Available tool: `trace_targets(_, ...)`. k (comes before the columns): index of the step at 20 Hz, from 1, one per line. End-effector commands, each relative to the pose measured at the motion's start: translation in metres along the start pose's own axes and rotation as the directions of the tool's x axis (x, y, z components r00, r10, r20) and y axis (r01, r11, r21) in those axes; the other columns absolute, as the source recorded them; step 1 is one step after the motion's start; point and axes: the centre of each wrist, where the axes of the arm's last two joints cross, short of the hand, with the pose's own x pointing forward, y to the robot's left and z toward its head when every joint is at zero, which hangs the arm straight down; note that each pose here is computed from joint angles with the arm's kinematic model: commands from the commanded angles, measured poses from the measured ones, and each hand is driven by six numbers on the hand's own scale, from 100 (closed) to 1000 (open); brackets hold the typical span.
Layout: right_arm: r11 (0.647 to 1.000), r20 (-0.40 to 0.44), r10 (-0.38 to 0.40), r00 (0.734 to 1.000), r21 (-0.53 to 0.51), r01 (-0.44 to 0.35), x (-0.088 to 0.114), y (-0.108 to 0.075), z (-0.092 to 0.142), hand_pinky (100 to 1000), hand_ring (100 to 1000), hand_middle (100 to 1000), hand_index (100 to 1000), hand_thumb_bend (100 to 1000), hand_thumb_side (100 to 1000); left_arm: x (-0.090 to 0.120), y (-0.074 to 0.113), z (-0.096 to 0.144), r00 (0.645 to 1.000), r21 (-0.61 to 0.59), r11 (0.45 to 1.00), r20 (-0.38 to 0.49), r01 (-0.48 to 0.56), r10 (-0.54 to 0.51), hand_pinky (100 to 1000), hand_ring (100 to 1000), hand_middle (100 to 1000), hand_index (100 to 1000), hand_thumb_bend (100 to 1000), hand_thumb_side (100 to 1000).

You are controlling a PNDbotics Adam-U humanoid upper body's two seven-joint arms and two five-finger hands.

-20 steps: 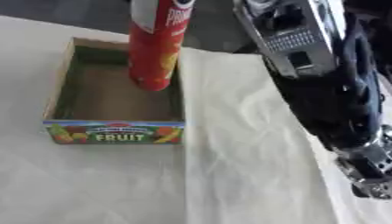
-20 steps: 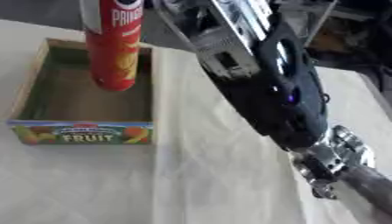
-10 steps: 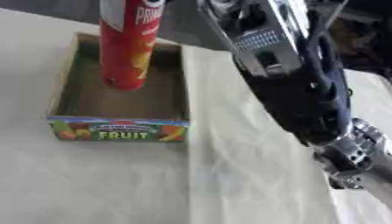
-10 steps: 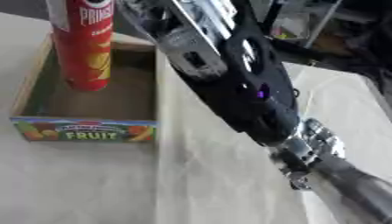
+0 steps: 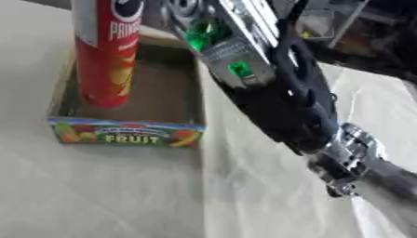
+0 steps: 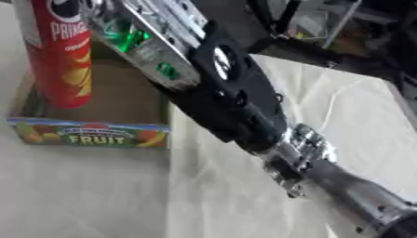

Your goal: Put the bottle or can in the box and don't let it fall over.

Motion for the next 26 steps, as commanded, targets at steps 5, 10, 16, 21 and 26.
trace_targets(5,1.000,-0.064,0.001,0.998,0.003,-0.001,-0.013,0.014,-0.013,165,735,741,825,100,100,0.009,-0.002,-0.004,0.999,-0.019,1.000,0.033,0.009,-0.008,528,879,814,794,208,886)
trace_targets(10,1.000,-0.077,-0.007,0.997,0.030,0.009,-0.016,0.024,-0.018,277,798,785,863,100,100,0.009,-0.002,-0.004,0.999,-0.016,1.000,0.033,0.009,-0.009,527,879,814,793,209,888)
trace_targets(16,0.998,-0.081,0.051,0.995,-0.023,-0.053,-0.020,0.029,-0.019,644,923,862,934,100,443,0.009,-0.002,-0.004,1.000,-0.011,1.000,0.026,0.012,-0.011,526,878,814,793,212,889)
trace_targets(21,0.992,-0.085,0.099,0.991,-0.067,-0.105,-0.022,0.024,-0.020,685,931,868,939,100,639,0.008,-0.001,-0.003,1.000,-0.008,1.000,0.019,0.014,-0.014,526,878,814,793,212,892)
trace_targets(26,0.990,-0.077,0.098,0.992,-0.095,-0.106,-0.020,0.012,-0.016,656,901,871,942,100,577,0.007,-0.001,-0.002,1.000,-0.009,1.000,0.013,0.018,-0.018,525,878,813,793,211,889)
